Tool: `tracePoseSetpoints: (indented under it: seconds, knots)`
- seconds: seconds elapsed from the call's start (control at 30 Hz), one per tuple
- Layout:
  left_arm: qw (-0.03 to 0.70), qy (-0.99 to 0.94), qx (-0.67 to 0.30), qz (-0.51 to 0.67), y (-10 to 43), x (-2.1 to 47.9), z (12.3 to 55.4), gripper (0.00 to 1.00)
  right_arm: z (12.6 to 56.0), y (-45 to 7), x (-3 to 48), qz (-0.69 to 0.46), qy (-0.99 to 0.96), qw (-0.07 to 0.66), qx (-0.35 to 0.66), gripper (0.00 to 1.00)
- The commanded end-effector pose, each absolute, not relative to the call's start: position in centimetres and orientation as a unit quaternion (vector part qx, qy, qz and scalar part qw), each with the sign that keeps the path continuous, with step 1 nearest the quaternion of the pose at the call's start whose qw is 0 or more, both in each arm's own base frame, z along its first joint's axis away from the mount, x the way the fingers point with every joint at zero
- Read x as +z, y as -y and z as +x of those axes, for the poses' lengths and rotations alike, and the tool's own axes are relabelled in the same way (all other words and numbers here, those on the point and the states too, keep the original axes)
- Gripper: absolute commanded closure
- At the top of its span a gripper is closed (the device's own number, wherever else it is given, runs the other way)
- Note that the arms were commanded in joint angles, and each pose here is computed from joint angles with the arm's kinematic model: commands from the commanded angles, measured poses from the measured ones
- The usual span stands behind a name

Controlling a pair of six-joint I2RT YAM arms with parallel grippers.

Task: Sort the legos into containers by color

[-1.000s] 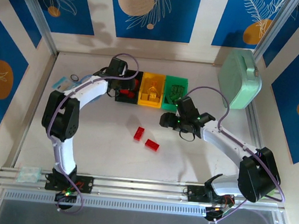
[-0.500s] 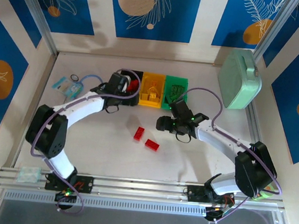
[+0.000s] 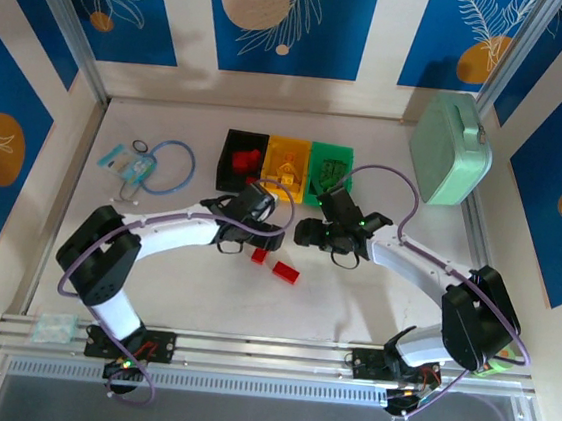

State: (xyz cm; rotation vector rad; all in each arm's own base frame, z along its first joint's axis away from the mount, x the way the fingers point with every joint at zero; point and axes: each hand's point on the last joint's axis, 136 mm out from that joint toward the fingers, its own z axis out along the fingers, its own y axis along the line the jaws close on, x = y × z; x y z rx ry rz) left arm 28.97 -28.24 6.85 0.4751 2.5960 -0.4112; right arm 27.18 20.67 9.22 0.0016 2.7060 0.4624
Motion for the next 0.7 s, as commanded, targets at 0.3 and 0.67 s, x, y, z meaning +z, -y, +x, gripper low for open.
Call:
tracePoseSetpoints:
  seconds: [0.3, 0.67]
  knots:
    - [0.196, -0.959, -0.1, 0.179, 28.6, 3.2, 26.9, 0.33, 27.1, -20.2, 9.7, 0.014, -0.965, 0.203, 0.168, 0.26]
    - [0.196, -0.963, -0.058, 0.175, 27.5, 2.5, 27.2, 0.6, 27.0, -19.8, 9.3, 0.019, -0.964, 0.203, 0.169, 0.26]
